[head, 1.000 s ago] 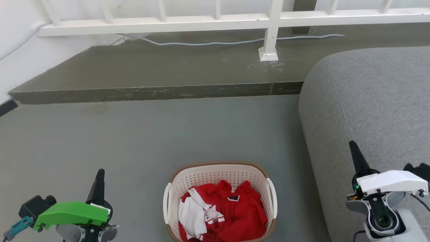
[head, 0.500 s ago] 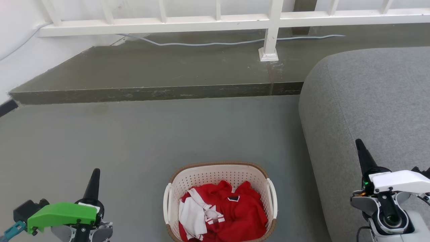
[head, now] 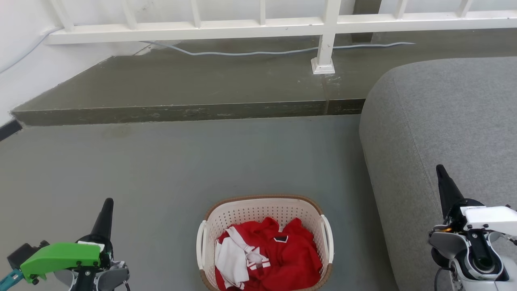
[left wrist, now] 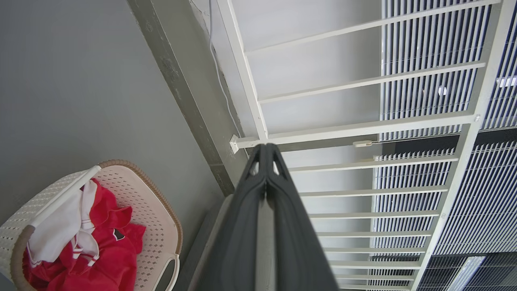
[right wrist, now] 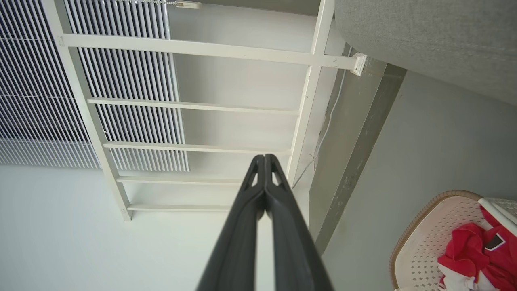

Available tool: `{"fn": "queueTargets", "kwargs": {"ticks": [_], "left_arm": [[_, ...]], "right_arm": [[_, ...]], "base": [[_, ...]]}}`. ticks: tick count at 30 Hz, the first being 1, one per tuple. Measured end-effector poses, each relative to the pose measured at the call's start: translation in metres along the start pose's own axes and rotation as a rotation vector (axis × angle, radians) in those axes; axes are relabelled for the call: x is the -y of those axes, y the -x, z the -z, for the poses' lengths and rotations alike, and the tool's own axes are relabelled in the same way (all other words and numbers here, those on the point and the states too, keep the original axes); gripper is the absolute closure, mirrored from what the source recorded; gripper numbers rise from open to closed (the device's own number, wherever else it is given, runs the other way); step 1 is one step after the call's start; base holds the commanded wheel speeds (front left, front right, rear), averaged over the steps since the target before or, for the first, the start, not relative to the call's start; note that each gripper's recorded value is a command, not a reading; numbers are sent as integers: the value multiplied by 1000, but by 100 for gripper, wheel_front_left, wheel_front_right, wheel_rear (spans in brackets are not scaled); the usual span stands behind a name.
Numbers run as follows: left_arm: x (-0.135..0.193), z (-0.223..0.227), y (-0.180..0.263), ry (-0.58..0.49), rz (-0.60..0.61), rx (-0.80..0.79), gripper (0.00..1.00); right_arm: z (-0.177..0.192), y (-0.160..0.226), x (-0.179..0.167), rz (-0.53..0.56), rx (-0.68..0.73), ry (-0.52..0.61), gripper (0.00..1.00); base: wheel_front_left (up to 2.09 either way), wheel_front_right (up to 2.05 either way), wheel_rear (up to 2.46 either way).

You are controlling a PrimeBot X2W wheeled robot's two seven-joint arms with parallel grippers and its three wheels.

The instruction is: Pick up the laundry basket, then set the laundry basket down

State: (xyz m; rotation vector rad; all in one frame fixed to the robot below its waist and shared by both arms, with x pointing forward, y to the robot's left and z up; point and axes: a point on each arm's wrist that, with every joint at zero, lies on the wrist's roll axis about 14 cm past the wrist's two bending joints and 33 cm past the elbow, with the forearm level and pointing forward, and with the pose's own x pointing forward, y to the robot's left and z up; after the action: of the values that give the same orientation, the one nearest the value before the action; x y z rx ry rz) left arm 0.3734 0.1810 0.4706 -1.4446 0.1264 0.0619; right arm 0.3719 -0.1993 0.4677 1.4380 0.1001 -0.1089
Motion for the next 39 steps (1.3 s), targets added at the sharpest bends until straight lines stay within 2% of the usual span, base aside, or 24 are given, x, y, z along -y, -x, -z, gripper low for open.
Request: {"fn": "queueTargets", "kwargs": {"ticks": [12,39], "left_arm": [[3,-7,0,128,23,8,100],[4,-8,0,129,25,10,100]], "right_arm": [[-7,0,-5,-22,15,-141,100],[-7,0,-5,-25,16,-143,100]], "base": [[0,0,0],[0,0,0]]}}
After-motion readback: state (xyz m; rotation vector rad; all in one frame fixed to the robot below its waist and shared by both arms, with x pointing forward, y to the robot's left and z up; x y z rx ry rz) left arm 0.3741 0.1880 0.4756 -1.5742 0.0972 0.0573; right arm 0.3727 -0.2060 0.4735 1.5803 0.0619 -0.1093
